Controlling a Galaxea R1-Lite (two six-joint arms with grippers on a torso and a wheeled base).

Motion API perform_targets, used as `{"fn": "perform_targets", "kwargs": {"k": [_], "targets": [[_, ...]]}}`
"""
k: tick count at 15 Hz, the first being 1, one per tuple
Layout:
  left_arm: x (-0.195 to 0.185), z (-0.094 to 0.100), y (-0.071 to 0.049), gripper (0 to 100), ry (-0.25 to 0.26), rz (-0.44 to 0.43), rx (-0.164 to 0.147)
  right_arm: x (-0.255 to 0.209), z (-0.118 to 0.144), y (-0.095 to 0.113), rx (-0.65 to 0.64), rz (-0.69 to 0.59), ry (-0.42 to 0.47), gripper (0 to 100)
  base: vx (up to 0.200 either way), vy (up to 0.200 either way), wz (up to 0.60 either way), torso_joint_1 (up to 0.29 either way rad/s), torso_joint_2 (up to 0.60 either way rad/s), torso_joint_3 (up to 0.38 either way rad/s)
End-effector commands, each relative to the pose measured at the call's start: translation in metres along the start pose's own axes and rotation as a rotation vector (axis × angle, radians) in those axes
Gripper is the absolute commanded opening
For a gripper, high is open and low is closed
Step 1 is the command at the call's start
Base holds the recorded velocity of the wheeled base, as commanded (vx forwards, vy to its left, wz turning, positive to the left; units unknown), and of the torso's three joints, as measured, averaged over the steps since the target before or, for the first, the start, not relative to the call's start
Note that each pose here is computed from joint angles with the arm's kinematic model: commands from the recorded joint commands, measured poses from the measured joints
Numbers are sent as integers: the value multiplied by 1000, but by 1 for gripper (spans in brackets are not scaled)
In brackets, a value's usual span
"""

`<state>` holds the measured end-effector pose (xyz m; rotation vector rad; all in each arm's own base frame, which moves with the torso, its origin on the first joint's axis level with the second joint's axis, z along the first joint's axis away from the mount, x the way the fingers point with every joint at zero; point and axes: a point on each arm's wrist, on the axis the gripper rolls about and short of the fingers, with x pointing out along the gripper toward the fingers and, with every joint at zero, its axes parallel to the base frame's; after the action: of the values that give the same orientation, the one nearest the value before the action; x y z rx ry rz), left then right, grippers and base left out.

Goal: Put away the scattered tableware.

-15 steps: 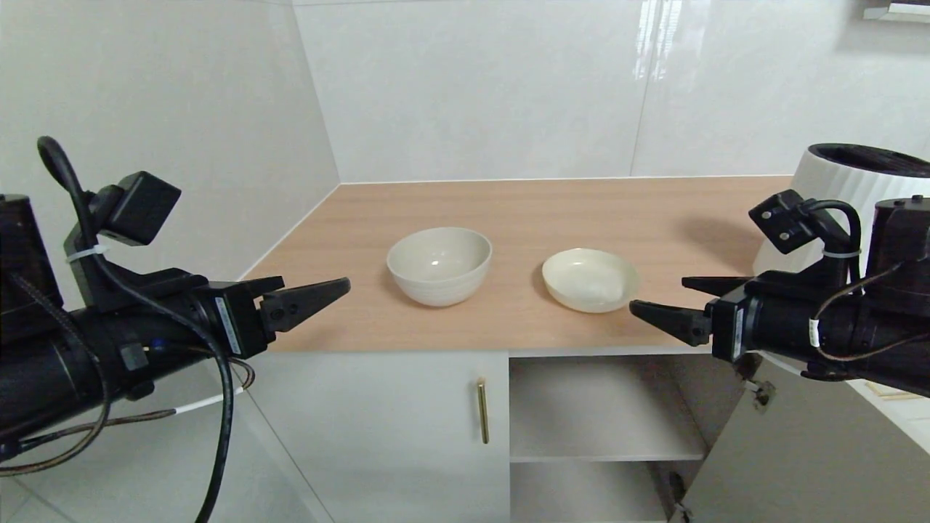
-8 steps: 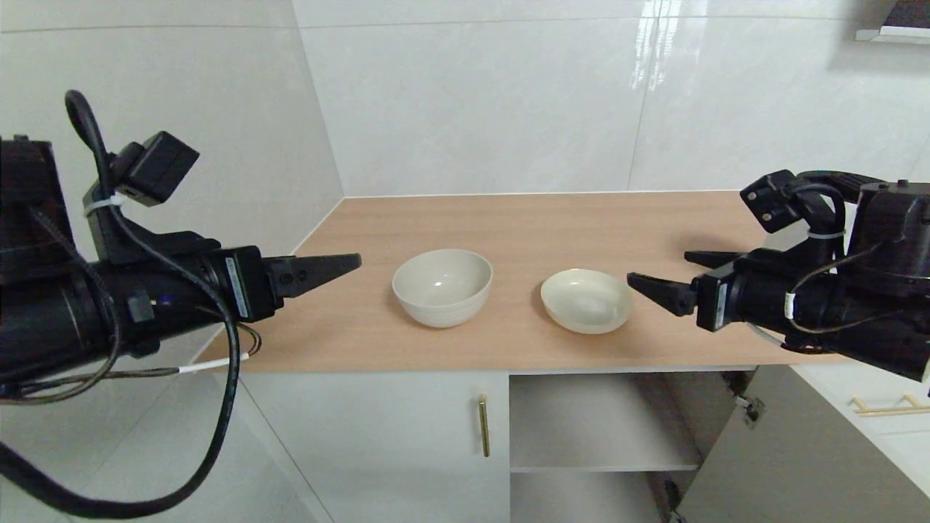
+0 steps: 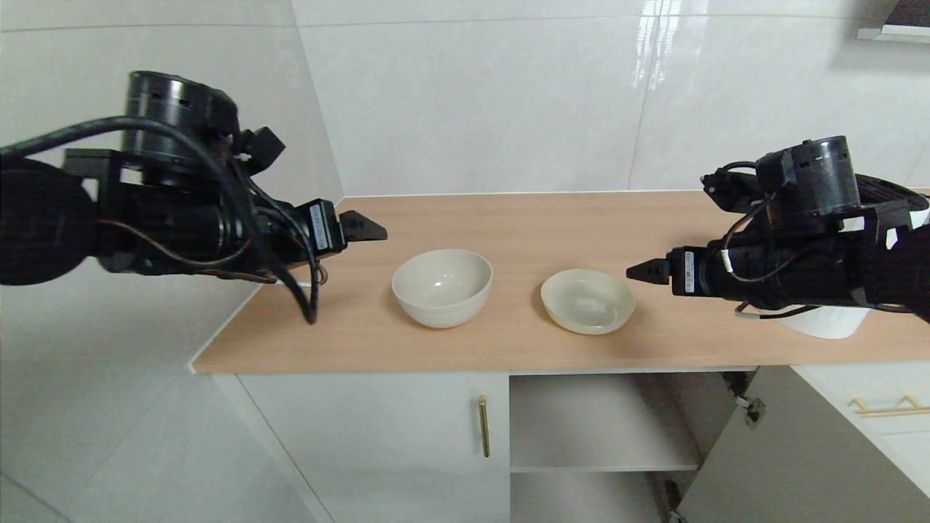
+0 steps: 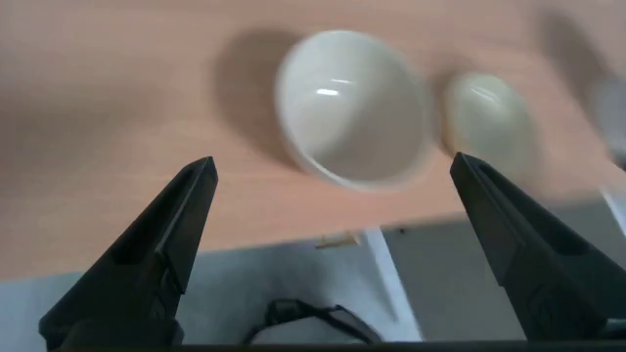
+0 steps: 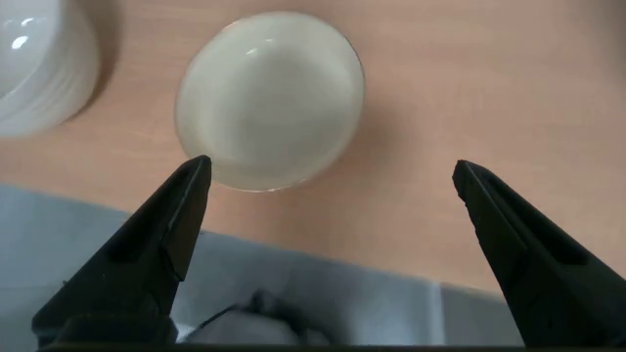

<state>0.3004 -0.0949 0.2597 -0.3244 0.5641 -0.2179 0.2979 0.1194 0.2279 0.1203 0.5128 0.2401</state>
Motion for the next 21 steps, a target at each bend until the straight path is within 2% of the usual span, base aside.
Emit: {"fn": "perform_targets", "kwargs": {"k": [1,5,13,14,19,21], "targets": [[52,-15,0,100,79,89,-14,7,2,1,4,-2,3,100,0,0,0,0,0,0],[84,-30,-7,100,106,167,14,7,1,2,2,-12,2,100,0,0,0,0,0,0],[112,-37,-5,100,132,191,18,7,1,2,3,-12,4,100,0,0,0,0,0,0],[113,-38,-4,0,134,191,18,7,1,2,3,-12,4,100,0,0,0,0,0,0],[100,-31,-8,0,105,178,-6,12,-1,2,1,-16,12,100,0,0,0,0,0,0],[86,-23,-11,0,75,161,-24,14,-2,2,0,-23,17,100,0,0,0,0,0,0]]}}
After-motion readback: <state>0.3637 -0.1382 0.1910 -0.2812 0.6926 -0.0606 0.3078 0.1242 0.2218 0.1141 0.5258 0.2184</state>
